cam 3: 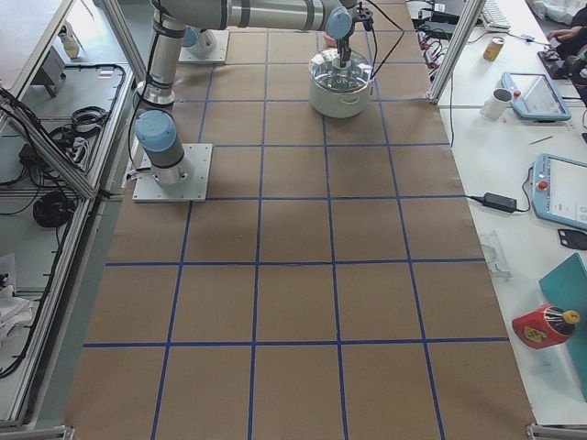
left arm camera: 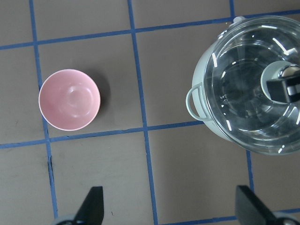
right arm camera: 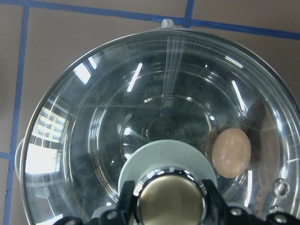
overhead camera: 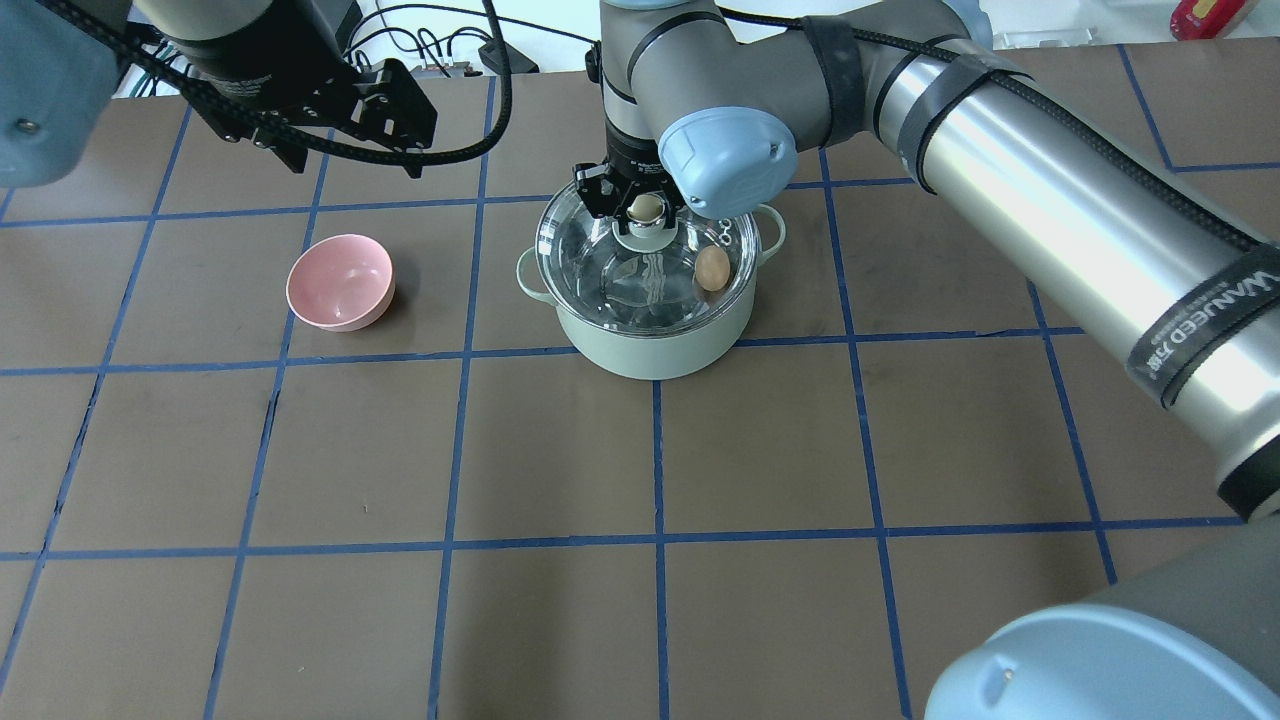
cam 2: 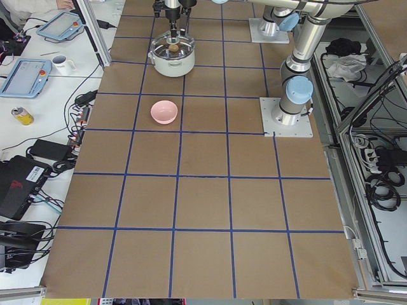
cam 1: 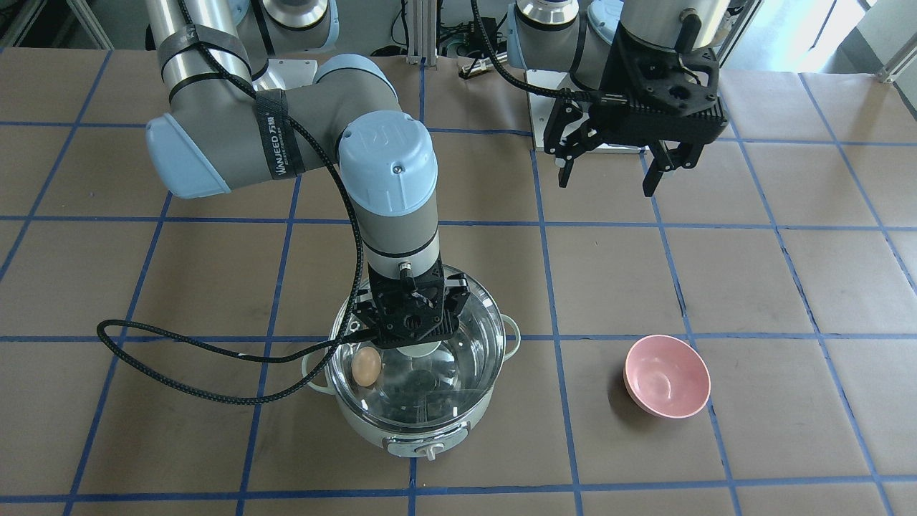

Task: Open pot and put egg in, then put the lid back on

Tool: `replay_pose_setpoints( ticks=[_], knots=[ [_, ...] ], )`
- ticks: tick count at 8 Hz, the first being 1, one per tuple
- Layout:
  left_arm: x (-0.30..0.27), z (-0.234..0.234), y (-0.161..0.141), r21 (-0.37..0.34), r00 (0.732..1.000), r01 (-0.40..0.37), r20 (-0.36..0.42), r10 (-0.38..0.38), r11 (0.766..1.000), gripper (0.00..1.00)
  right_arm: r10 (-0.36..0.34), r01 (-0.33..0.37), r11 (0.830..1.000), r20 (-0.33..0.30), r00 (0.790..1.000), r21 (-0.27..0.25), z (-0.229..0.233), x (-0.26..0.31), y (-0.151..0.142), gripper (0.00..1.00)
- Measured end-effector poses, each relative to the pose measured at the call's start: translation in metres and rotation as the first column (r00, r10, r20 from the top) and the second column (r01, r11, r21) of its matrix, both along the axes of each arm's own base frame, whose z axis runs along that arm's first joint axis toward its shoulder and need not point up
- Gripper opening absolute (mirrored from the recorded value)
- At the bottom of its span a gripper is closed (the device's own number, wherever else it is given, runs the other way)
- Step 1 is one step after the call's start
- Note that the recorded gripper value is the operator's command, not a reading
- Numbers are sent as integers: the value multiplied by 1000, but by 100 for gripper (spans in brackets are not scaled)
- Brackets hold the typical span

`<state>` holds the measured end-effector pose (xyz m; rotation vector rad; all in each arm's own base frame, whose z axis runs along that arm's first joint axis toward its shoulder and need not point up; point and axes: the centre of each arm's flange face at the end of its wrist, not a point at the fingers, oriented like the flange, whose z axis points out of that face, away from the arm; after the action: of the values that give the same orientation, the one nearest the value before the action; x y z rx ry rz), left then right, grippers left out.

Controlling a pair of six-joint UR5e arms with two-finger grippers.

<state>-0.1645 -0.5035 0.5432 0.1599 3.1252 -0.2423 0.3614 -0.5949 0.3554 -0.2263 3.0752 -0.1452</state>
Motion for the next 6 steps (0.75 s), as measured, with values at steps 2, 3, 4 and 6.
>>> replay_pose_setpoints(
  ticks=[2, 3, 4, 6],
  knots=[
    [27, -8, -17, -14, 998, -67, 19, 67, 998, 100, 11, -11, 1000, 1, 1000, -5, -2, 0, -1, 0],
    [37, -9, -22, -27, 995, -82, 48, 83, 996, 100, 15, -15, 1000, 1, 1000, -5, -3, -1, -2, 0],
    [40, -11, -23, -29, 994, -87, 66, 89, 996, 100, 19, -19, 1000, 0, 1000, -4, -4, -1, -3, 0],
    [41, -12, -21, -23, 993, -86, 76, 88, 996, 100, 22, -22, 1000, 0, 1000, -5, -4, -2, -3, 0]
  ],
)
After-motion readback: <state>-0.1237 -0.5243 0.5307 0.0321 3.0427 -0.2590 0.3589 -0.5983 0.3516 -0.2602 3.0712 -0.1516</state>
